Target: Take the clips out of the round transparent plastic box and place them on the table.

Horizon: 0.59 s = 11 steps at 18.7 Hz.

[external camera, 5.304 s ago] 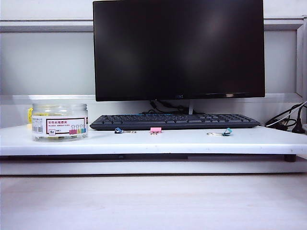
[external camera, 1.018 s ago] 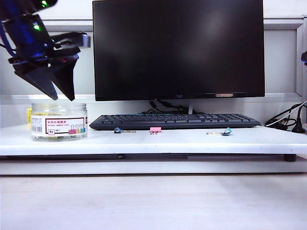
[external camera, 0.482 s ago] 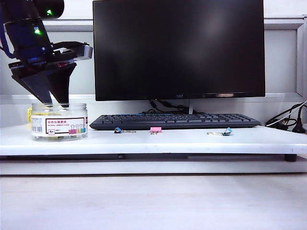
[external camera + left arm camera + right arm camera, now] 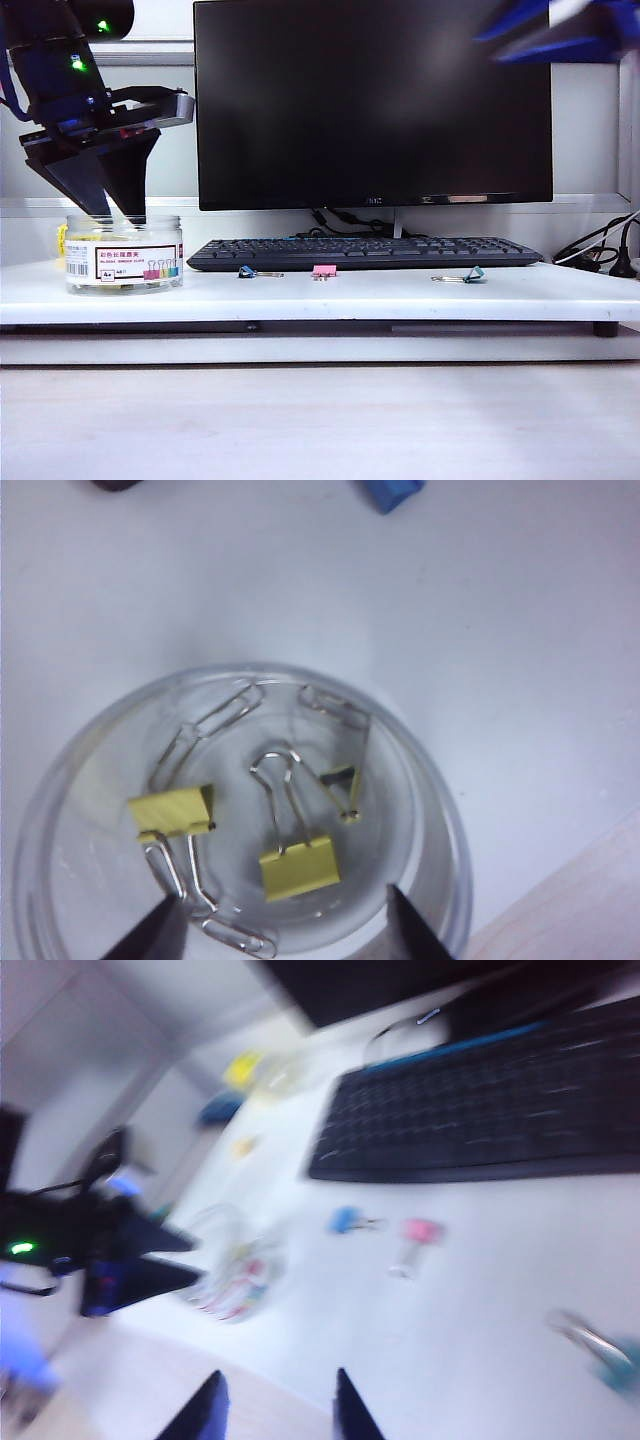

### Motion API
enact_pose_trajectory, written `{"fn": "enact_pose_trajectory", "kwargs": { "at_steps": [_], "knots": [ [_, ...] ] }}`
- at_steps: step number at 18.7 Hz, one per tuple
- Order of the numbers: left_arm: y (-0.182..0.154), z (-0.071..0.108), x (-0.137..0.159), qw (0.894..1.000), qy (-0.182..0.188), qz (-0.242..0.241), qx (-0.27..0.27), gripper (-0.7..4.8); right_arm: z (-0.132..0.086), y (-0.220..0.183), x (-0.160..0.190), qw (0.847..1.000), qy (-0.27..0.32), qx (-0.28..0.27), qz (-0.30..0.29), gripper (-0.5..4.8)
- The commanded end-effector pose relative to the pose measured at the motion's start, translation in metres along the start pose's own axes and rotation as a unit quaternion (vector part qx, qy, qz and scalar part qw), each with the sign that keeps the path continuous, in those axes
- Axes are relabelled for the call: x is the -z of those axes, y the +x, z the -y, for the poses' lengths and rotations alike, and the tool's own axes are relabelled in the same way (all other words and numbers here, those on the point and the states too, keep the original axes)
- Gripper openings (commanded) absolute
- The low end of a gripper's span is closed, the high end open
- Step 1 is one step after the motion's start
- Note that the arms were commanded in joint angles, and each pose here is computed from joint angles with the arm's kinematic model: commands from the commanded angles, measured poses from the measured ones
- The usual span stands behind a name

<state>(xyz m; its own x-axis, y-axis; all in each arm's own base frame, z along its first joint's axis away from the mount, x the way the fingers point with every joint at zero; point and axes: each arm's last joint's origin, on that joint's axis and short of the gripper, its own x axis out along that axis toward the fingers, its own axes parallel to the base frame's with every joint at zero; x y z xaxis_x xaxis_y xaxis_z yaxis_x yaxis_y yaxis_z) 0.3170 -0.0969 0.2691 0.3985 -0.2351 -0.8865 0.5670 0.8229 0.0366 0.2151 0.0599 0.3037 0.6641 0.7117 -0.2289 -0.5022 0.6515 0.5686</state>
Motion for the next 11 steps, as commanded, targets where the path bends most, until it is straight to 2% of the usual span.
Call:
{"fn": "enact_pose_trajectory", "kwargs": {
  "at_steps": [1, 4, 9, 11],
  "knots": [
    [-0.003, 0.001, -0.001, 1.0, 0.003, 0.01, 0.015, 2.68, 0.0, 0.034, -0.032, 0.998, -0.014, -0.055, -0.028, 1.39],
    [-0.003, 0.001, -0.002, 1.0, 0.009, 0.012, 0.02, 2.68, 0.001, 0.061, -0.049, 0.992, -0.012, -0.109, -0.062, 1.39],
    [-0.003, 0.0, -0.002, 1.0, 0.014, 0.013, 0.02, 2.65, 0.004, 0.1, -0.048, 0.967, -0.005, -0.214, -0.138, 1.41],
    [-0.003, 0.0, -0.002, 1.0, 0.015, 0.016, 0.017, 2.09, 0.001, 0.113, -0.04, 0.96, -0.006, -0.235, -0.155, 1.41]
  ]
}}
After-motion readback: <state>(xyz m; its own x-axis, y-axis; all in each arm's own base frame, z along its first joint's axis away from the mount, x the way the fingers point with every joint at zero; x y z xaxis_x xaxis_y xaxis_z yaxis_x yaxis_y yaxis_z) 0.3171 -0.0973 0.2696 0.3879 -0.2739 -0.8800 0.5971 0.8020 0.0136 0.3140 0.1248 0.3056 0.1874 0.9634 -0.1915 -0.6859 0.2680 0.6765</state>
